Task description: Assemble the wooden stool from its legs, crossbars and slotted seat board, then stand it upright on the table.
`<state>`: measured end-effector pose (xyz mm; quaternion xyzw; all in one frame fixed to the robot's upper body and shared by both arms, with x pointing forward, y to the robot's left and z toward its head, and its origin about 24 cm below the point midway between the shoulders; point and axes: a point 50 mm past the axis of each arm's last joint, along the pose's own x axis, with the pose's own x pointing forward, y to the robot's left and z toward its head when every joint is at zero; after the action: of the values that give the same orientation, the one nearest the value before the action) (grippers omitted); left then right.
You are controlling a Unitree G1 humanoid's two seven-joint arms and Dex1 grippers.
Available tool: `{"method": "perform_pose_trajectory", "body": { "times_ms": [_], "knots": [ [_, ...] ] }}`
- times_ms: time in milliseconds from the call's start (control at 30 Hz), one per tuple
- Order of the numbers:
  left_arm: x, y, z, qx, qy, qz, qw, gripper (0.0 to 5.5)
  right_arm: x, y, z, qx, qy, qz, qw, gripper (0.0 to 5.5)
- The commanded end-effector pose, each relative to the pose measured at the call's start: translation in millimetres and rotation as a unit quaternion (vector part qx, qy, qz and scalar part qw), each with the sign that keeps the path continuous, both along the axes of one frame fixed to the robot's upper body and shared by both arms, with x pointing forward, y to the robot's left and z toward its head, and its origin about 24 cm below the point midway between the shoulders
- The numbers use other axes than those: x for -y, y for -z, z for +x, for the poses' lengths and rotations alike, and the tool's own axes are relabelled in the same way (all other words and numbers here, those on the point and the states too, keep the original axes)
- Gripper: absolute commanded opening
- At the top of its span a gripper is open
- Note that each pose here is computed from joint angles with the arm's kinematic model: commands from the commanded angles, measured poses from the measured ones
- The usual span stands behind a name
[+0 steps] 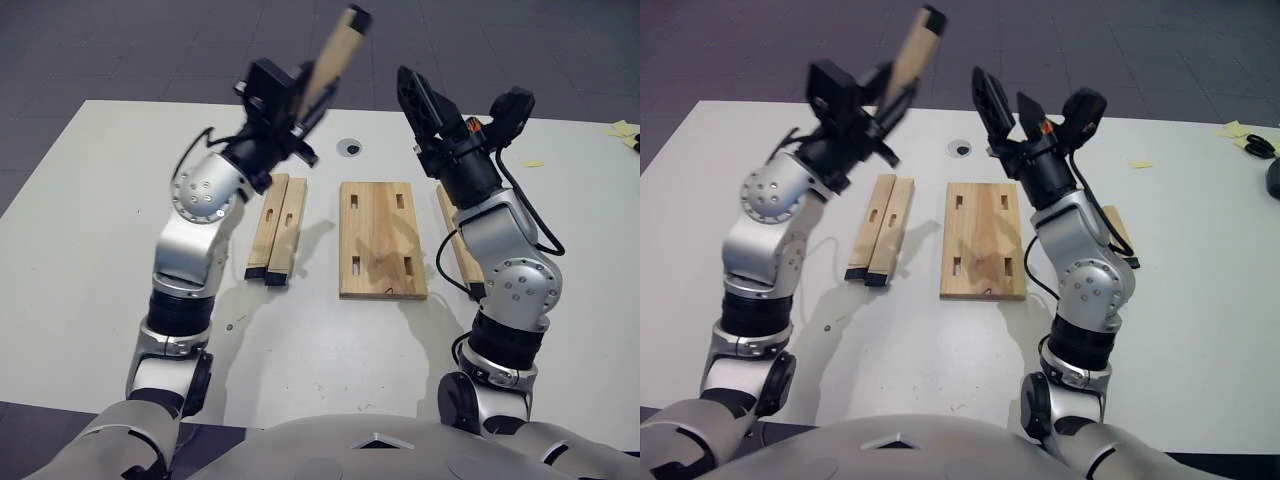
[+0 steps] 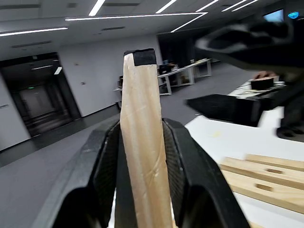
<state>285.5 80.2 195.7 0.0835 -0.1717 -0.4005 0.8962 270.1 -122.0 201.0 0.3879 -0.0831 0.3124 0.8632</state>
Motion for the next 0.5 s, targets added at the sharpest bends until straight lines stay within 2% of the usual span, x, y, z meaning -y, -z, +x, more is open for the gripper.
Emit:
{"method": "perform_pose_trajectory", "body": {
  "times_ms": [33,333,500],
  "knots": [
    [7.0,5.7,-10.4,-0.047,0.066,-0.012,0.997,1.27,-3.0,-0.3,-1.3,-0.027,-0.035,0.027,0.999,5.27],
    [10.9,13.4,-14.8,-0.058,0.074,0.016,0.995,1.27,0.2,4.2,-5.0,-0.09,-0.058,0.112,0.988,3.9],
    [12.1,13.9,-16.8,-0.06,0.079,0.023,0.995,1.27,3.1,5.7,-11.3,-0.091,-0.075,0.089,0.989,3.05]
  ]
}}
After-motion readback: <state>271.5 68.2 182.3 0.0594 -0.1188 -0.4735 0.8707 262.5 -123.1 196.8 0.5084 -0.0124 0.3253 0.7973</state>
